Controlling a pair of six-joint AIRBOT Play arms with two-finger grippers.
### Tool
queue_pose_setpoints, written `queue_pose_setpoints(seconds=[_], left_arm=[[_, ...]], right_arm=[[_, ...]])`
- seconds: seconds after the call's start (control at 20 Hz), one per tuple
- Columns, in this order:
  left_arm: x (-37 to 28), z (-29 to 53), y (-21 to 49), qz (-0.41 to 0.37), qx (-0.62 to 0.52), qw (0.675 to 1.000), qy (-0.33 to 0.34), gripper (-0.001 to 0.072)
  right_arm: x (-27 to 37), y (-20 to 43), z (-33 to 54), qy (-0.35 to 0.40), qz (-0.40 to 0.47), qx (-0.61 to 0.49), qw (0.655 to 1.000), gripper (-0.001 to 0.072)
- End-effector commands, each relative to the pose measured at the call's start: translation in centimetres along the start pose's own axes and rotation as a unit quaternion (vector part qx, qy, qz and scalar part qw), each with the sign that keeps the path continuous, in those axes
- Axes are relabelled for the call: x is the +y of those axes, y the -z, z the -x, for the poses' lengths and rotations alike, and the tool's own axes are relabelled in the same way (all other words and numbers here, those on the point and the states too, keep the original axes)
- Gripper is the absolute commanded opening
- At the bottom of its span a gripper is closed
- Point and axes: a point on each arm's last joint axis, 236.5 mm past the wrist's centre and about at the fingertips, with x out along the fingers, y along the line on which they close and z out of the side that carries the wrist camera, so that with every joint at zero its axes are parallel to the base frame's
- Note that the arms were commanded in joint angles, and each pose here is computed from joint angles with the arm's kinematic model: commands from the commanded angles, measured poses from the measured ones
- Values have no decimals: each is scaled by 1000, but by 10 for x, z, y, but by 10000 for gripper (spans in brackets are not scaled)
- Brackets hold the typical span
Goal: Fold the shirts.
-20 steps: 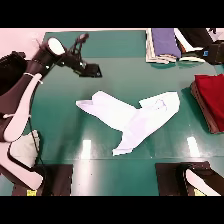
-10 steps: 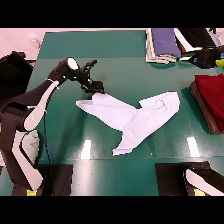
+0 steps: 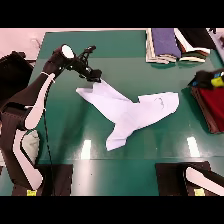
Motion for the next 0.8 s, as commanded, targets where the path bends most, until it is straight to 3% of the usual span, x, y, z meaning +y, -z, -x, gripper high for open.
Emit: queue_pose_setpoints(seconds=[0.0, 0.35, 0.55, 0.6, 0.65, 0.7, 0.75], left_arm=[[-5, 10, -8, -7, -9, 1000, 4, 23], [-6, 10, -1, -6, 6, 1000, 6, 23], [-6, 10, -1, 1, 6, 1000, 6, 23], [-6, 10, -2, 3, 5, 1000, 6, 23], [-6, 10, -1, 3, 5, 1000, 6, 23], [-6, 10, -1, 5, 5, 1000, 5, 23], [-7, 13, -3, 4, 3, 1000, 4, 22]], right_arm=[[-52, 44, -59, 6, -93, 54, 994, 454], [-73, 51, -150, -30, -194, 73, 978, 454], [-69, 57, -168, -39, -204, 92, 974, 439], [-67, 55, -171, -38, -194, 87, 976, 310], [-63, 50, -171, -37, -168, 76, 982, 118], [-58, 42, -169, -36, -143, 59, 987, 16], [-52, 30, -162, -33, -121, 35, 991, 16]])
